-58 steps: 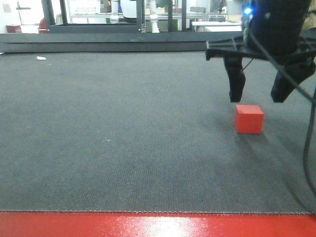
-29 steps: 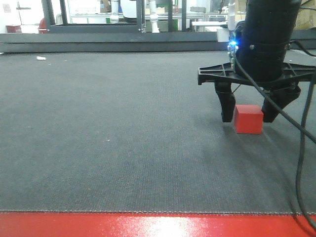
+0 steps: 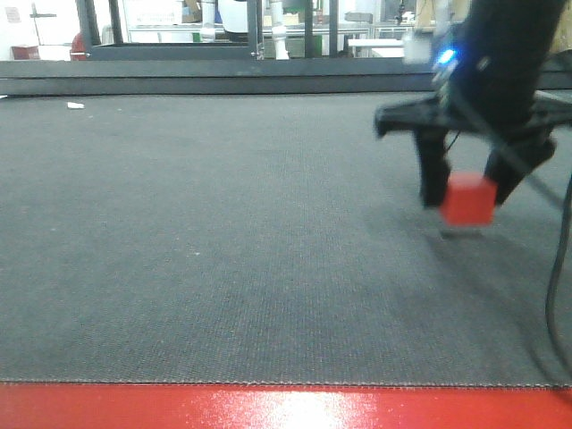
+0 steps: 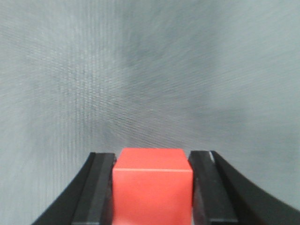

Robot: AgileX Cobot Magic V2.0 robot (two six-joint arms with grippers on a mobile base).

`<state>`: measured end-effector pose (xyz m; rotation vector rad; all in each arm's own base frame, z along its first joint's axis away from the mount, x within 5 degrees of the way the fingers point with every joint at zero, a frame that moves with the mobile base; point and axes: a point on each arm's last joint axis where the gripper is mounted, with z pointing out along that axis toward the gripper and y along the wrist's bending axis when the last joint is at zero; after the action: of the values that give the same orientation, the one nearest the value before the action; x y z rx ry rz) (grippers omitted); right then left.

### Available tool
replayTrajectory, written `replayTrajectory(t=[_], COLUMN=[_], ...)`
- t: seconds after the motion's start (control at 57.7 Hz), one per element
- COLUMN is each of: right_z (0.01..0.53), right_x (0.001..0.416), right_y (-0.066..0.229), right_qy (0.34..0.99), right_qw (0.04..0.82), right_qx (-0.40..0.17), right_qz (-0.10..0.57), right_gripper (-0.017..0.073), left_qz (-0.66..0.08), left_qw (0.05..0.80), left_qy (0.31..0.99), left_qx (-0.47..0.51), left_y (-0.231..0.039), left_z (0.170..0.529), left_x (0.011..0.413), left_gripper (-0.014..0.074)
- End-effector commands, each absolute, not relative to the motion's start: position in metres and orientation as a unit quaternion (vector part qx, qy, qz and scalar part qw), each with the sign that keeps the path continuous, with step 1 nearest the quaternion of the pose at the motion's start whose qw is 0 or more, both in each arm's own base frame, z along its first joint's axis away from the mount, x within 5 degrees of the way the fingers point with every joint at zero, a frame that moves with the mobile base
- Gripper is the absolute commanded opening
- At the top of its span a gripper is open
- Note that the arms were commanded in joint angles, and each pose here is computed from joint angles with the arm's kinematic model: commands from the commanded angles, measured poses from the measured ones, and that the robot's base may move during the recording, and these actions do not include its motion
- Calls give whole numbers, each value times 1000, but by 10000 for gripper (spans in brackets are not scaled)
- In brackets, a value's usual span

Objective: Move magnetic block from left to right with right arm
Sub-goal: 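Lift the red cube with the right gripper off the table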

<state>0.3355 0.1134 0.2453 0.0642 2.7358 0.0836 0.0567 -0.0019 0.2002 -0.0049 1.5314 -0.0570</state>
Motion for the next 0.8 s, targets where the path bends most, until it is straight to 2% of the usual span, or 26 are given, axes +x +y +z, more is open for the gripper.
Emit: replayTrajectory(t=[0.0,0.208,0.329,0.78], right_z=[294,324,328,307], right_x=[325,284,249,134], right_y=[96,60,45,24], right_qy=[961,938,923,859], right_qw=[272,339,379,507], right_qx=[-10,-68,-69,-69], right_qz=[44,18,15,37], right_gripper=[225,225,225,225], left_qz=[-30,-30,-30,-30], left_qw=[752,752,752,752], left_qy=[659,659,659,659], left_qx=[-7,-7,-7,-7], left_y=[-1,-1,-1,-1], left_z=[207,207,207,207], left_x=[55,55,55,55], left_gripper=[-126,-126,-126,-126])
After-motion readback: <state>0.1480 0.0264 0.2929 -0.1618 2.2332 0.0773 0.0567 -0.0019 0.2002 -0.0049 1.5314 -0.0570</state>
